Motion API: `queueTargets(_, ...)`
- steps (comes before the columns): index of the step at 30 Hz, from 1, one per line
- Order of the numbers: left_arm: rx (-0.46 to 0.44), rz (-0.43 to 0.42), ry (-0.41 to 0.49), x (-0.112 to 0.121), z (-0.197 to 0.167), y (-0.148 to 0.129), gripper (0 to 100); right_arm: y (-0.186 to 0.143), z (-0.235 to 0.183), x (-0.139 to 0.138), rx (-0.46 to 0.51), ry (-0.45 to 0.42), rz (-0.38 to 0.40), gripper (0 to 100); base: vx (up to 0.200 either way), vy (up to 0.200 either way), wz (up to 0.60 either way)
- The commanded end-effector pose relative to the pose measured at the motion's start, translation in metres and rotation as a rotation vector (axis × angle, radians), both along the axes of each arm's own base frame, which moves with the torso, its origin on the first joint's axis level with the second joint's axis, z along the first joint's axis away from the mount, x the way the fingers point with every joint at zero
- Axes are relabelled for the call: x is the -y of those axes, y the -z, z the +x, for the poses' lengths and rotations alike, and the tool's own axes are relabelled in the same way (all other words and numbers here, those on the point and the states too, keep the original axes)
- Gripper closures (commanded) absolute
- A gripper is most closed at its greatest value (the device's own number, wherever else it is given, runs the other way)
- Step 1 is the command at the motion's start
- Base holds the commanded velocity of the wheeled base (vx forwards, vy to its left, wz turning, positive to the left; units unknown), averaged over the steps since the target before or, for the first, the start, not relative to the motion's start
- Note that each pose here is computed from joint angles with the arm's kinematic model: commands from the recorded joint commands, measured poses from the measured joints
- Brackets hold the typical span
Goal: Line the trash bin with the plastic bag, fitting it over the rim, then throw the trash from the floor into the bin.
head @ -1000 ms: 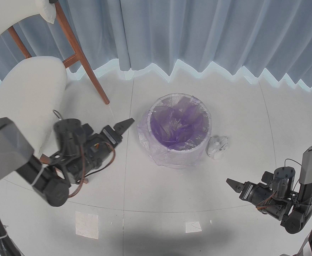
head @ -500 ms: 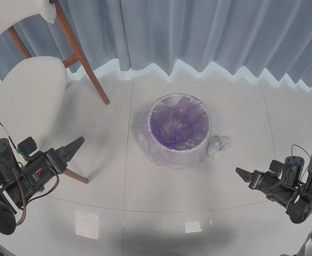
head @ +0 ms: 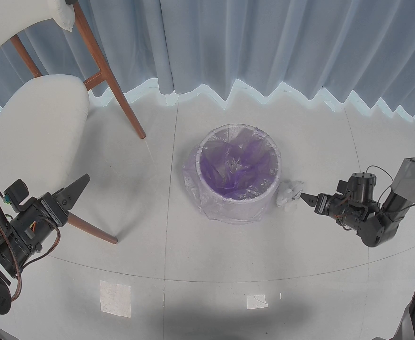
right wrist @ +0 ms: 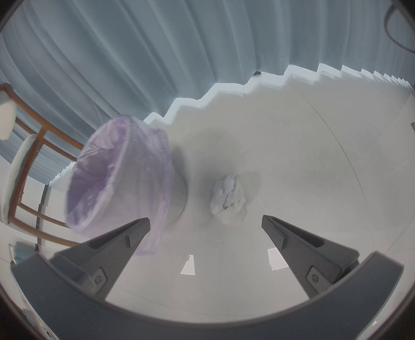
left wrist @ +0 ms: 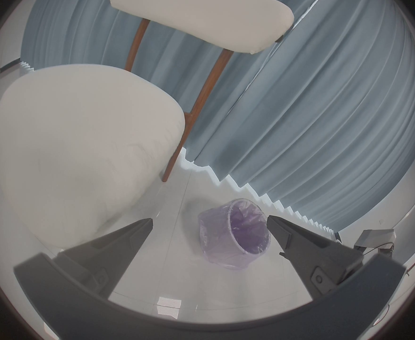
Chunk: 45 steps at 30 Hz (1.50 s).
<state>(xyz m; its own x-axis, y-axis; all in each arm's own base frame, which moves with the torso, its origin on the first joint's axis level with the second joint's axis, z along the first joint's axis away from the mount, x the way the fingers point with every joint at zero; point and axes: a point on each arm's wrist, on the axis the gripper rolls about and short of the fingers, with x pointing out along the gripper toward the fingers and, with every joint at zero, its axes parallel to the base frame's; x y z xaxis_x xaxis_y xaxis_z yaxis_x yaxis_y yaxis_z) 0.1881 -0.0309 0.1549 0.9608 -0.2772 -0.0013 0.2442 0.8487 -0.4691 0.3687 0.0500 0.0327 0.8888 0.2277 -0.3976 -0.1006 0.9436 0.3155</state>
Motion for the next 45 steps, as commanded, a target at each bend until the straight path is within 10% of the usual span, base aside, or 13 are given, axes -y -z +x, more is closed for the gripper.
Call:
queueTargets(1,0.019,-0.023,-0.089,-0.018,-0.001,-0.004,0,0.042,0.058,0.009,-0.104,0.015,-0.037,0,0.000,0.000,0.00)
queueTargets(33,-0.009,-0.055,-0.035,-0.016,0.006,-0.006,0,0.105,0.115,0.000,-0.157,-0.026,-0.099,0,0.038,0.000,0.00)
queueTargets(34,-0.013,-0.055,-0.037,-0.016,0.007,-0.005,0,0.108,0.118,-0.001,-0.156,-0.026,-0.099,100,0.000,0.000,0.00)
queueTargets(45,-0.001,-0.053,-0.027,-0.013,0.010,-0.008,0,0.076,0.127,0.009,-0.072,0.007,-0.092,100,0.000,0.000,0.00)
